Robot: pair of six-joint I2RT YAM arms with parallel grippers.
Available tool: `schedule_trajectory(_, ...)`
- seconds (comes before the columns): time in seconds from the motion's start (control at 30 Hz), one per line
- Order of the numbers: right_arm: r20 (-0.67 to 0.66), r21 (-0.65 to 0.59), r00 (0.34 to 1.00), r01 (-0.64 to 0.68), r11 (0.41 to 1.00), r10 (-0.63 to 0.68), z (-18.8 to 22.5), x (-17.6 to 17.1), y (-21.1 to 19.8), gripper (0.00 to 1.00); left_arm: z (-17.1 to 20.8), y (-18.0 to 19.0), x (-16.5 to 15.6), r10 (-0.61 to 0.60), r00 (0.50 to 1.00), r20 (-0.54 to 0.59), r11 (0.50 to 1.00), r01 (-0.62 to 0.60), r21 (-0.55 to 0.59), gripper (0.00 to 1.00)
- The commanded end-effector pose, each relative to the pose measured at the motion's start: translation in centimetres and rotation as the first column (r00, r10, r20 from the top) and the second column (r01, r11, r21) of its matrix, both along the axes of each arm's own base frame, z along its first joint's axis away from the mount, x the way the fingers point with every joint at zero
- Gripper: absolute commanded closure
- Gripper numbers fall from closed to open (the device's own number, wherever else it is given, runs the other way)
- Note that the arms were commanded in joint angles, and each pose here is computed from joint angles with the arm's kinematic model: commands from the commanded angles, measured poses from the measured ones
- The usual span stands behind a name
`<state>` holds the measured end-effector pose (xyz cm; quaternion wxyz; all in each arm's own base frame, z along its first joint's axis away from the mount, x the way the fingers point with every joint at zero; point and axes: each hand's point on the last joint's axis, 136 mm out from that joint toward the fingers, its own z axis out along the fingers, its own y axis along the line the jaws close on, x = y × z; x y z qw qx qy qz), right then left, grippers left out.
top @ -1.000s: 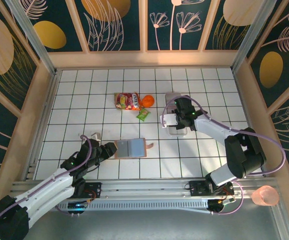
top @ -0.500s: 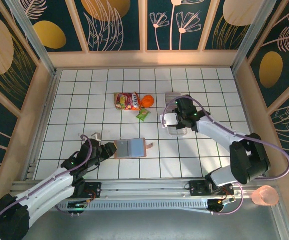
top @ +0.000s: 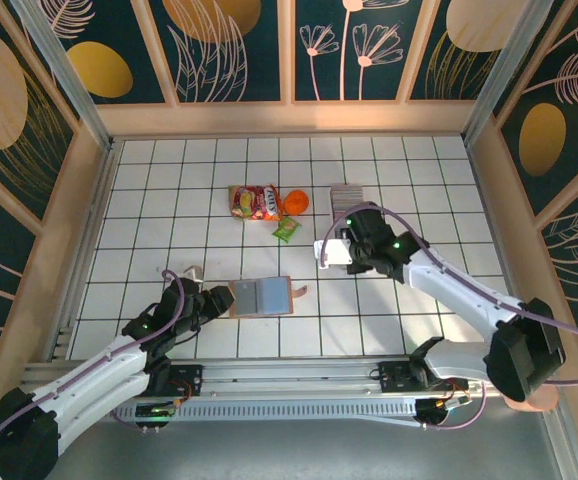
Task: Put the credit cards into the card holder
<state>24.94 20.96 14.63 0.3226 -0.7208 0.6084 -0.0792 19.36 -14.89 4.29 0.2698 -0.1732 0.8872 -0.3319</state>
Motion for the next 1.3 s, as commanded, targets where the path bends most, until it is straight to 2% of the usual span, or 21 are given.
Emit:
schedule_trajectory(0.0,-0.085,0.217,0.977,0.209,0.954,-0.195,3.1,-1.1,1.9,1.0,-0.2,-0.2,-0.1,-0.008,1.0,0.003,1.0,0.008,-0.004,0.57)
schedule_trajectory(0.03,-0.134,0.305,0.957,0.288,0.908,-0.259,4.4,-1.1,2.9,1.0,-0.2,-0.2,-0.1,-0.008,1.0,0.003,1.0,0.008,-0.005,0.58)
schedule_trajectory(0.1,-0.281,0.441,0.888,0.456,0.773,-0.363,6.2,-0.9,4.4,1.0,-0.2,-0.2,-0.1,-0.009,1.0,0.001,1.0,0.009,-0.006,0.61)
schedule_trajectory(0.13,-0.387,0.488,0.83,0.554,0.674,-0.402,6.7,-0.8,5.1,1.0,-0.1,-0.3,0.0,-0.011,1.0,0.002,1.0,0.011,-0.004,0.62)
schedule_trajectory(0.17,-0.508,0.5,0.744,0.665,0.555,-0.434,6.7,-0.7,5.5,1.0,-0.1,-0.3,0.0,-0.012,1.0,0.001,1.0,0.012,-0.003,0.64)
schedule_trajectory(0.23,-0.715,0.442,0.578,0.81,0.387,-0.393,5.6,-1.2,7.1,1.0,-0.2,-0.3,0.0,-0.012,1.0,-0.003,1.0,0.012,0.001,0.66)
schedule_trajectory(0.3,-0.877,0.315,0.401,0.897,0.31,-0.267,3.6,-2.8,9.4,1.0,-0.2,-0.4,0.0,-0.014,1.0,-0.007,1.0,0.014,-0.005,0.71)
schedule_trajectory(0.4,-0.982,0.136,0.159,0.97,0.2,-0.104,1.3,-4.2,12.0,1.0,-0.2,-0.6,0.0,-0.021,1.0,-0.011,1.0,0.021,-0.015,0.78)
schedule_trajectory(0.43,-0.992,0.098,0.11,0.979,0.181,-0.054,0.7,-4.5,12.7,1.0,-0.3,-0.7,0.0,-0.023,1.0,-0.015,1.0,0.022,-0.015,0.8)
schedule_trajectory(0.5,-0.998,0.063,0.062,0.983,0.174,0.014,0.1,-5.1,14.0,1.0,-0.4,-0.8,-0.1,-0.034,0.999,-0.021,0.999,0.033,-0.014,0.84)
schedule_trajectory(0.73,-0.998,-0.053,-0.056,0.983,0.175,0.013,-3.9,-4.9,16.9,1.0,-0.8,-1.0,-0.3,-0.047,0.998,-0.039,0.999,0.047,-0.006,0.97)
schedule_trajectory(1.03,-0.994,-0.097,-0.088,0.983,0.158,-0.067,-6.9,-4.2,17.2,1.0,-1.4,-0.6,-0.3,-0.037,0.998,-0.049,0.999,0.038,0.018,1.0)
schedule_trajectory(1.27,-0.986,-0.1,-0.08,0.986,0.132,-0.147,-8.4,-4.3,15.8,1.0,-1.9,-0.5,-0.5,-0.041,0.997,-0.061,0.999,0.043,0.028,1.0)
